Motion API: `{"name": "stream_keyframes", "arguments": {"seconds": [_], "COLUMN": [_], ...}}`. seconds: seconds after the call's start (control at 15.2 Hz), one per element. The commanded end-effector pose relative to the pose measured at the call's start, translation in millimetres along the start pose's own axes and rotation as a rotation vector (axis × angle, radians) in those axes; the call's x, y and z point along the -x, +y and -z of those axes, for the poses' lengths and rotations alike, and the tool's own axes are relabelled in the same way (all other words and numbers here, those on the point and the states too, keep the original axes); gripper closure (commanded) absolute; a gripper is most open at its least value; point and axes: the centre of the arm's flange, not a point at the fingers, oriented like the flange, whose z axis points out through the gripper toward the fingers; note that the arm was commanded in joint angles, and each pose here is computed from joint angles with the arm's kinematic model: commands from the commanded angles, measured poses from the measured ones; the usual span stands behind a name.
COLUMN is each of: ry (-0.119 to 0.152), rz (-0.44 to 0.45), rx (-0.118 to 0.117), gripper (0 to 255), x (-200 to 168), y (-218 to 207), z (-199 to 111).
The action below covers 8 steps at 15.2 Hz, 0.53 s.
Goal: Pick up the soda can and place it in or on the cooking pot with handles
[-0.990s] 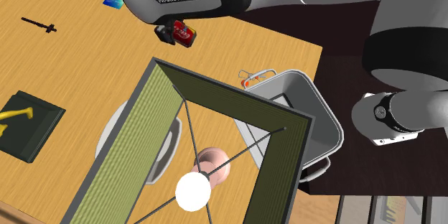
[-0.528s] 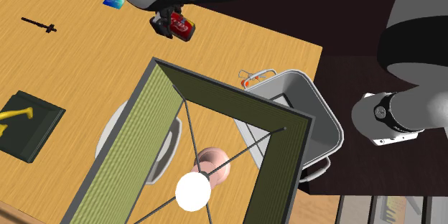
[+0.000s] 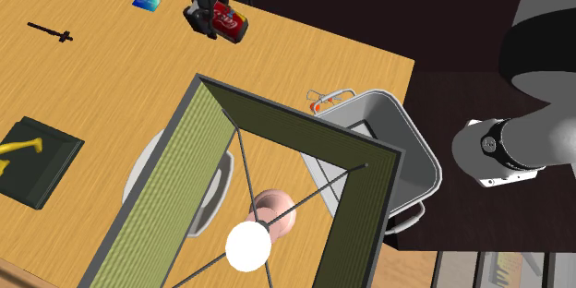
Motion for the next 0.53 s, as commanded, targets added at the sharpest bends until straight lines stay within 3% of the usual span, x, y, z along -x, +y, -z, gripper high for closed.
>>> {"name": "stream_keyframes", "arguments": {"seconds": [0.0, 0.46], "ry": [0.0, 0.0], "rz": [0.0, 0.0], "rx": [0.0, 0.0], "gripper": [255, 255], "x": [0, 0], "y": [0, -2], "z": [11, 48]}}
